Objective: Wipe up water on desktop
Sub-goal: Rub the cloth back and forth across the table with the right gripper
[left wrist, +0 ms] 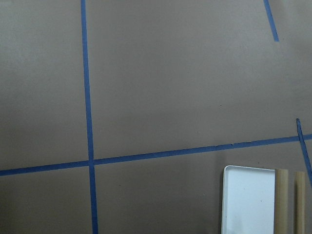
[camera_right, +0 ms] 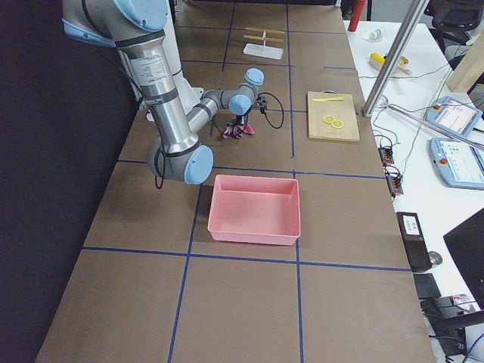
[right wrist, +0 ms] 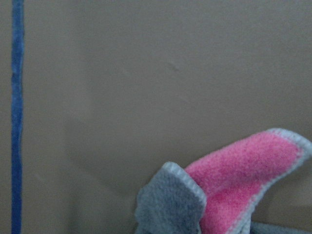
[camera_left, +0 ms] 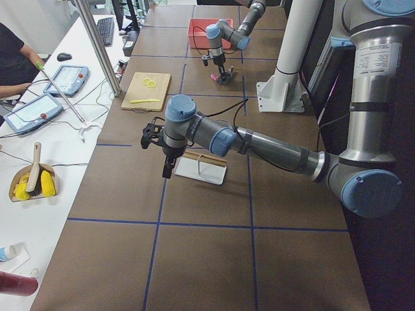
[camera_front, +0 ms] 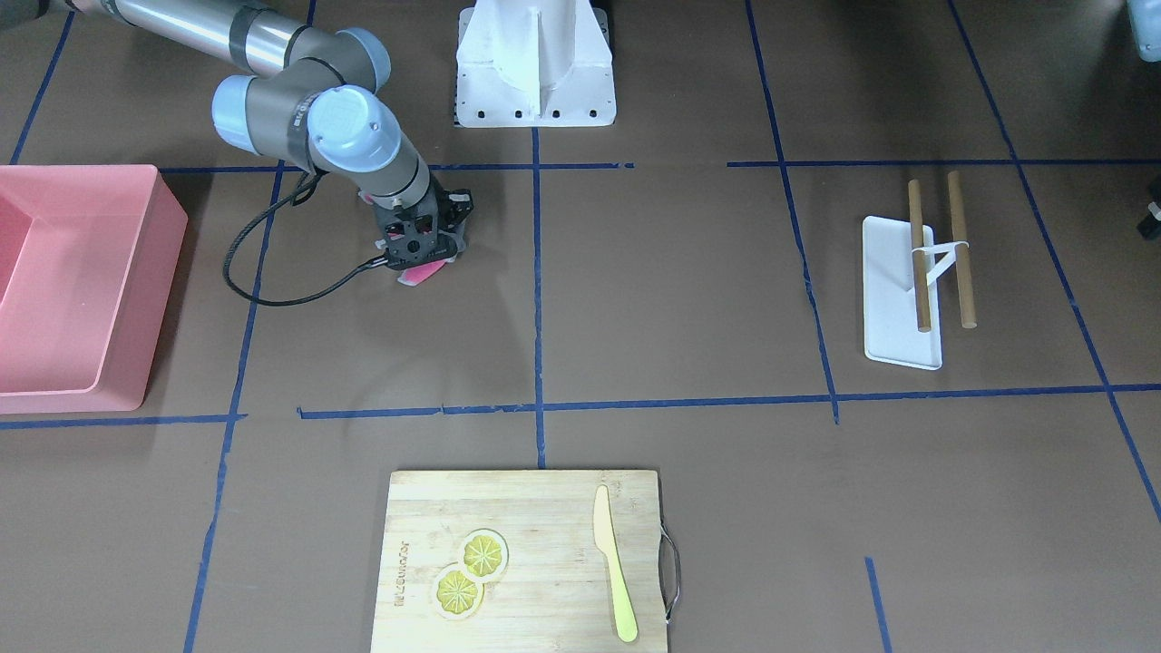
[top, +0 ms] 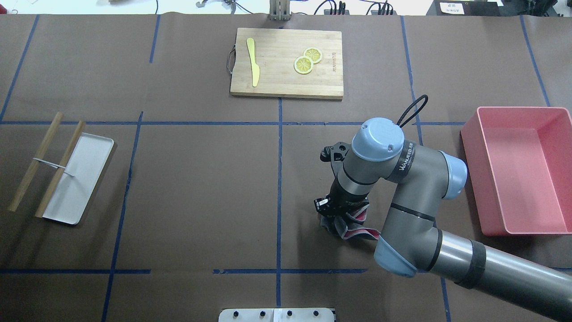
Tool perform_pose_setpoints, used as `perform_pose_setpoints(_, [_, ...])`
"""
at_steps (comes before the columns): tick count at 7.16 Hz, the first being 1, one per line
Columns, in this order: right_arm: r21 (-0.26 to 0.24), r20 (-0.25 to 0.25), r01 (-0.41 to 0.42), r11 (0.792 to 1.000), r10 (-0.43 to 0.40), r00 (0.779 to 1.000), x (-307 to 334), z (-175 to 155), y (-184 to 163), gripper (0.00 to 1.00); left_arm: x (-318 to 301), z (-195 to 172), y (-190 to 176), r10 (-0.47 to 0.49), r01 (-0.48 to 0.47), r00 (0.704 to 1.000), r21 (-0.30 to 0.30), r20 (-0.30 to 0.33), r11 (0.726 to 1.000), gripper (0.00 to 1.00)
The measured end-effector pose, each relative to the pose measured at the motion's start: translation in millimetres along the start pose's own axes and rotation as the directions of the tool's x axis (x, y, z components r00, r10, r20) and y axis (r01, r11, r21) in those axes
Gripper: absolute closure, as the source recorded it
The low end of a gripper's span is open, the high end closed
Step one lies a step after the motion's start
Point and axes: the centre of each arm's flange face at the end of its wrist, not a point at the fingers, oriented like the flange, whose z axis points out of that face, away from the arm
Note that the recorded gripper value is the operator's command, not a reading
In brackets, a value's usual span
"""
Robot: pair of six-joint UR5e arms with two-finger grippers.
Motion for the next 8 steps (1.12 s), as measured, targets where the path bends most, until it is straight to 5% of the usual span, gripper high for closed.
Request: perform_pose_setpoints(8, [0.159, -0.055, -0.081, 0.984, 0.091, 0.994, 95.0, -72.3, -95.3, 1.00, -0.5, 1.3, 2.0, 0.000, 0.000, 1.000, -0.005, -0.006, 1.000, 0.00])
